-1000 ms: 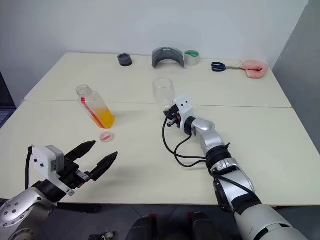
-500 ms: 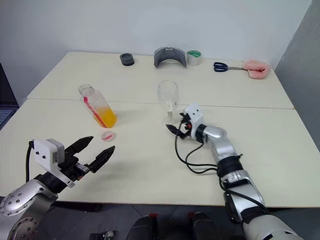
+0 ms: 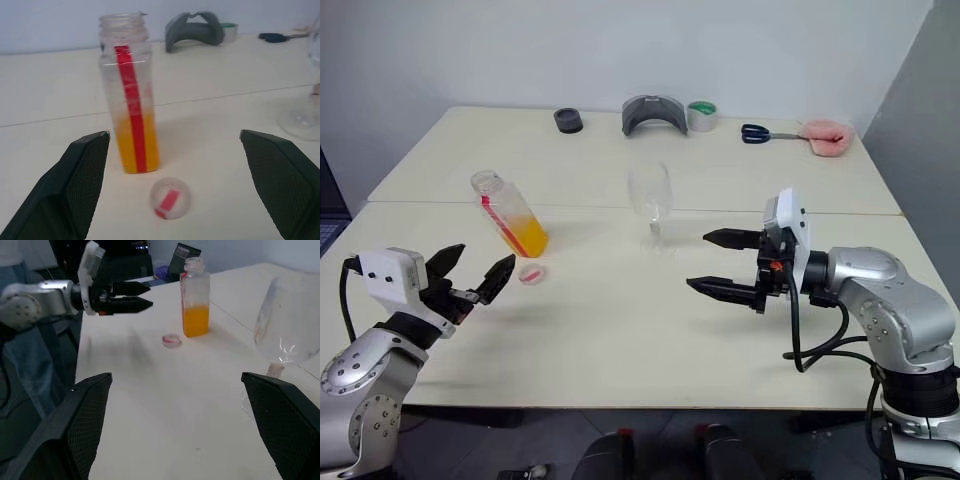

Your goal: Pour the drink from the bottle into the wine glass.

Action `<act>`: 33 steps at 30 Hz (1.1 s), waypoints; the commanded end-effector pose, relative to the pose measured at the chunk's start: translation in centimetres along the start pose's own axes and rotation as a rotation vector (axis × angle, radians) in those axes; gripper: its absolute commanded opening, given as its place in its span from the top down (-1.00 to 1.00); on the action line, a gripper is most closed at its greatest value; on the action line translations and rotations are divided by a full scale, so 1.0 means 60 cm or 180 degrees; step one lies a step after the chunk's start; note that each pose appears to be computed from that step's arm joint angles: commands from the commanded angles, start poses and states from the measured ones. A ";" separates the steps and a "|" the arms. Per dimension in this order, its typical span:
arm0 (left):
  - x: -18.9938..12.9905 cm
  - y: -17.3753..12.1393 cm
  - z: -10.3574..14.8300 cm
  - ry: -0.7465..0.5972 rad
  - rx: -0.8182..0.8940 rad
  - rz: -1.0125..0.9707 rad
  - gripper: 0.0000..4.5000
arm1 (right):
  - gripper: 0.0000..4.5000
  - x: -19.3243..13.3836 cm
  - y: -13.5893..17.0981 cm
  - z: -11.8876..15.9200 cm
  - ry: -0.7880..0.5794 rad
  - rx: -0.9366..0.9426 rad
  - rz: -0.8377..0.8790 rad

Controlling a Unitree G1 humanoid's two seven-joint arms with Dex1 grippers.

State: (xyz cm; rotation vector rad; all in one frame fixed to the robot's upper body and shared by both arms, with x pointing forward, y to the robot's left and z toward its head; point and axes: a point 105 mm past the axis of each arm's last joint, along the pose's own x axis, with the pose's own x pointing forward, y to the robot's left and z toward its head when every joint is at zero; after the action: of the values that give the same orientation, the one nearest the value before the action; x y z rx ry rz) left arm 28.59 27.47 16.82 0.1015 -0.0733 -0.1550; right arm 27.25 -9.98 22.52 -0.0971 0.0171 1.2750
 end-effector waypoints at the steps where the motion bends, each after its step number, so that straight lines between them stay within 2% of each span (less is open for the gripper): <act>1: 0.001 0.022 0.022 -0.0179 0.0117 0.0182 -1.00 | -0.97 0.001 0.009 0.047 -0.0247 -0.0153 -0.0042; 4: 0.008 0.032 0.025 -0.0199 0.0138 0.0212 -1.00 | -0.97 0.009 0.006 0.078 -0.0443 -0.0260 -0.0205; 7: 0.016 0.041 0.027 -0.0215 0.0156 0.0206 -1.00 | -0.97 0.012 0.012 0.089 -0.0502 -0.0286 -0.0216; 13: 0.051 0.059 0.031 -0.0304 0.0178 0.0251 -1.00 | -0.97 0.008 0.021 0.086 -0.0484 -0.0233 -0.0253; 21: 0.099 0.048 0.037 -0.0419 0.0124 0.0083 -1.00 | -0.97 0.001 0.024 0.081 -0.0467 -0.0216 -0.0384; 33: 0.138 0.051 0.033 -0.0442 0.0124 -0.0056 -1.00 | -0.97 0.000 0.029 0.080 -0.0491 -0.0182 -0.0491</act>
State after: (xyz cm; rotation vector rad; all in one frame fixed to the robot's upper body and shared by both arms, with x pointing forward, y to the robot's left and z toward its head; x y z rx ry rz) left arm 36.74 28.94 18.24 0.0898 -0.1676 -0.1728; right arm 26.11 -8.94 26.09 -0.0283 -0.0979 1.1270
